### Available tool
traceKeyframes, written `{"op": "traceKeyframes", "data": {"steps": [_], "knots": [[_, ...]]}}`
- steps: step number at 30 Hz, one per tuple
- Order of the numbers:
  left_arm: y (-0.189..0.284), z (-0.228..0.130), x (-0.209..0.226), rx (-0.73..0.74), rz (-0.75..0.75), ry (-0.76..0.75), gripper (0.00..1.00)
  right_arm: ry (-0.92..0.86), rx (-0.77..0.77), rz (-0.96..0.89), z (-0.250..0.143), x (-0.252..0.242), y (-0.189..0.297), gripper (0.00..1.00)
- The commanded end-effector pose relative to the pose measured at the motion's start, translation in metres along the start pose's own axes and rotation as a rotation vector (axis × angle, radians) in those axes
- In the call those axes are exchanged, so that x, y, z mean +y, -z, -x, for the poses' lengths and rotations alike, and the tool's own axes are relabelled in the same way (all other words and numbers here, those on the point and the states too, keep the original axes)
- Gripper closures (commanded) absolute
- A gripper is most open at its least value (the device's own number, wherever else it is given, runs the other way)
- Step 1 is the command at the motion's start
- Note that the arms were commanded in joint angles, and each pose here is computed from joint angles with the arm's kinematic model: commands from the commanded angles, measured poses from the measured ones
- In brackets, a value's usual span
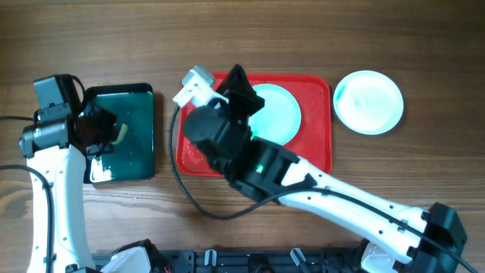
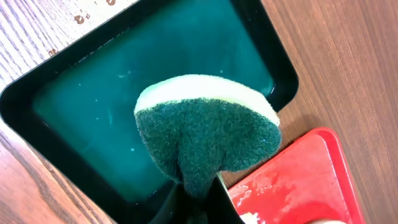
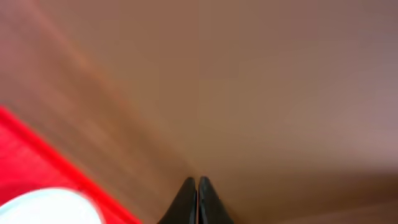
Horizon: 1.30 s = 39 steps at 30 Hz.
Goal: Clean dirty plates on tray and stack at the side
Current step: 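Lift the last plate with the right gripper and stack it on the side pile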
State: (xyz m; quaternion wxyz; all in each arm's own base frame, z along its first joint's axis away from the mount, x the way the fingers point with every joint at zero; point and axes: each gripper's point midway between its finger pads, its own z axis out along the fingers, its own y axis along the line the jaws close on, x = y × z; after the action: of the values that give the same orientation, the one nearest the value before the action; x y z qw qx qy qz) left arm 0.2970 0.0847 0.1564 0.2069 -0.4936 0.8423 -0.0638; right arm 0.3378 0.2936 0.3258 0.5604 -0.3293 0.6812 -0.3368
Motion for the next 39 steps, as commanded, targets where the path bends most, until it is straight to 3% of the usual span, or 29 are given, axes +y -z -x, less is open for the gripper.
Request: {"op": "traceKeyframes", "data": {"steps": [1, 3, 5, 7, 11, 14, 20, 21, 23, 25, 30, 32, 39], "knots": [[-0.006, -0.004, 0.002, 0.021, 0.005, 0.011, 0.96, -0.092, 0.070, -0.100, -0.012, -0.026, 0.001, 0.96], [-0.008, -0.006, 0.005, 0.026, 0.011, 0.012, 0.96, -0.290, 0.180, -0.038, -0.057, -0.013, -0.025, 0.91], [-0.011, -0.006, 0.004, 0.021, 0.005, 0.011, 0.96, -0.579, 0.410, 0.416, -0.119, 0.052, -0.059, 0.60], [-0.011, -0.005, 0.003, 0.019, 0.003, 0.010, 0.96, -0.781, 0.573, 0.542, -0.167, 0.055, -0.092, 0.46], [-0.011, -0.005, 0.002, 0.016, -0.001, 0.010, 0.96, -0.927, 0.798, 0.675, -0.260, 0.070, -0.130, 0.44], [-0.011, -0.004, 0.002, 0.013, -0.004, 0.009, 0.96, -0.964, 0.822, 0.923, -0.274, 0.114, -0.132, 0.44], [-0.011, -0.004, 0.002, 0.013, -0.004, 0.009, 0.96, -0.935, 0.965, 1.062, -0.300, 0.179, -0.119, 0.45], [-0.011, -0.004, 0.002, 0.013, -0.004, 0.009, 0.96, -0.929, 0.992, 1.069, -0.305, 0.184, -0.116, 0.49], [-0.011, -0.004, 0.002, 0.013, -0.004, 0.009, 0.96, -0.918, 1.030, 1.067, -0.312, 0.188, -0.112, 0.78], [-0.011, -0.004, 0.002, 0.013, -0.004, 0.009, 0.96, -0.903, 1.056, 1.063, -0.314, 0.189, -0.107, 0.96], [-0.011, -0.006, 0.000, 0.021, -0.011, 0.009, 0.96, -0.848, 1.050, 1.029, -0.285, 0.188, -0.091, 0.96], [-0.011, -0.006, 0.000, 0.021, -0.011, 0.009, 0.96, -0.786, 0.987, 0.823, -0.267, 0.155, -0.095, 0.96], [-0.011, -0.006, 0.000, 0.021, -0.011, 0.009, 0.96, -0.353, 0.481, 0.132, -0.151, 0.025, -0.051, 0.96]]}}
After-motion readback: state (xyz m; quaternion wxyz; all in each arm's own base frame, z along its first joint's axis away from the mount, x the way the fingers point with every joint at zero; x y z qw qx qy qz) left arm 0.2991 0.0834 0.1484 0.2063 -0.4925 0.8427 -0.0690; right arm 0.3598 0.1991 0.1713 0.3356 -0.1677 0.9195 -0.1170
